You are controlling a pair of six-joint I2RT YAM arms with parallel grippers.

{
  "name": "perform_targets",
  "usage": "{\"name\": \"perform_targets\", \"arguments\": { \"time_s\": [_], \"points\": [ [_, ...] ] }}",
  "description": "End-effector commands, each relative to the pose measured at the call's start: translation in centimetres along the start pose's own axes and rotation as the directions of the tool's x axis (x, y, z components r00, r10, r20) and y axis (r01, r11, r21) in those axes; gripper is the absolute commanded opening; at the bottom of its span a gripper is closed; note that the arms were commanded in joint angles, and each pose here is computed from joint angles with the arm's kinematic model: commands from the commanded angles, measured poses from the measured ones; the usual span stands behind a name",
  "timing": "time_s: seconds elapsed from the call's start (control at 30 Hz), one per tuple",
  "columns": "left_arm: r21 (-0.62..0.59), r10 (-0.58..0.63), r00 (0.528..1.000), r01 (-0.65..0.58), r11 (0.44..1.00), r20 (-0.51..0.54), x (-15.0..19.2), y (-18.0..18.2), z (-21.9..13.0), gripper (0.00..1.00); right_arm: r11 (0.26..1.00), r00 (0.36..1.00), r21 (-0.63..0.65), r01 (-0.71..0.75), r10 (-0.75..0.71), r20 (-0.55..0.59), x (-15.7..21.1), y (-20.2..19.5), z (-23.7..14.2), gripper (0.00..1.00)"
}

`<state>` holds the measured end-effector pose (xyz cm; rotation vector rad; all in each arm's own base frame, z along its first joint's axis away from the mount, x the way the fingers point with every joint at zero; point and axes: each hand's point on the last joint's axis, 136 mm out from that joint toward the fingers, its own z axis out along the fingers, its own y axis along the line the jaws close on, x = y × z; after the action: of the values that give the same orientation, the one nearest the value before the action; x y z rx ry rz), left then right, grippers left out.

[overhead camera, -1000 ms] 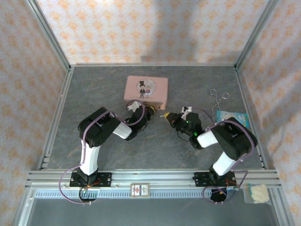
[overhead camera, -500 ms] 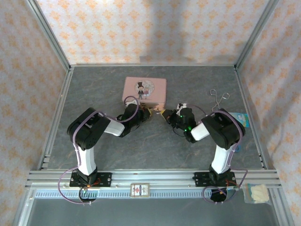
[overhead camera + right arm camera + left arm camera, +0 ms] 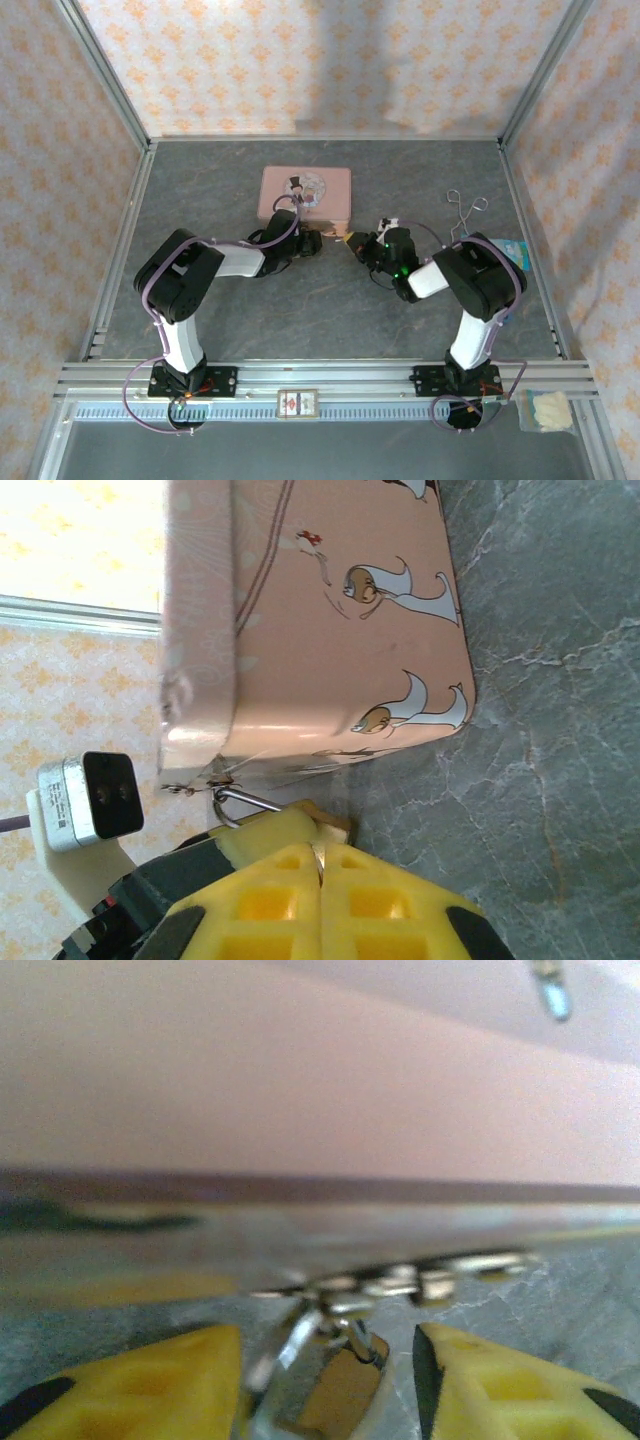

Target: Unlock a padlock with a key

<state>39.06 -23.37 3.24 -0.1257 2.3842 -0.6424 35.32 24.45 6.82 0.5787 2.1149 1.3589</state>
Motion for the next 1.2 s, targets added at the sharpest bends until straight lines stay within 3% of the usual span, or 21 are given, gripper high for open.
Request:
{"name": "perform_targets", "arguments": {
  "time_s": [0.0, 0.17, 0.37, 0.73, 0.97, 1.17],
  "points": [
    [-0.041, -0.071, 0.997, 0.071, 0.997, -0.007, 1.3, 1.1, -0.4, 0.54, 0.999, 0.999, 0.005, 0.037, -0.037, 0.034, -0.6, 0.4, -0.7, 0.0],
    [-0.033, -0.12, 0.992, 0.121, 0.992, 0.043, 2.1, -0.5, 0.2, 0.56, 0.999, 0.999, 0.01, 0.039, -0.039, 0.036, -0.6, 0.3, -1.0, 0.0],
    [-0.111, -0.16, 0.985, 0.168, 0.98, 0.071, 1.9, 0.5, 1.5, 0.53, 0.999, 0.998, 0.008, 0.039, -0.039, 0.04, -0.6, 0.3, -1.4, 0.0],
    [-0.122, -0.182, 0.983, 0.184, 0.975, 0.027, 3.4, 1.3, 3.0, 0.18, 0.999, 0.998, 0.011, 0.037, -0.037, 0.055, -1.1, 0.0, -2.0, 0.0],
    [0.025, -0.286, 0.958, 0.285, 0.958, 0.008, 2.1, -0.4, 2.2, 0.02, 1.0, 0.999, 0.004, 0.029, -0.03, 0.035, -0.7, 0.0, -2.2, 0.0],
    [0.238, -0.467, 0.884, 0.458, 0.857, -0.02, 0.4, -2.4, 0.7, 0.0, 0.999, 1.0, -0.029, -0.021, 0.021, 0.011, 0.0, 0.2, -2.2, 0.0]
  ]
}}
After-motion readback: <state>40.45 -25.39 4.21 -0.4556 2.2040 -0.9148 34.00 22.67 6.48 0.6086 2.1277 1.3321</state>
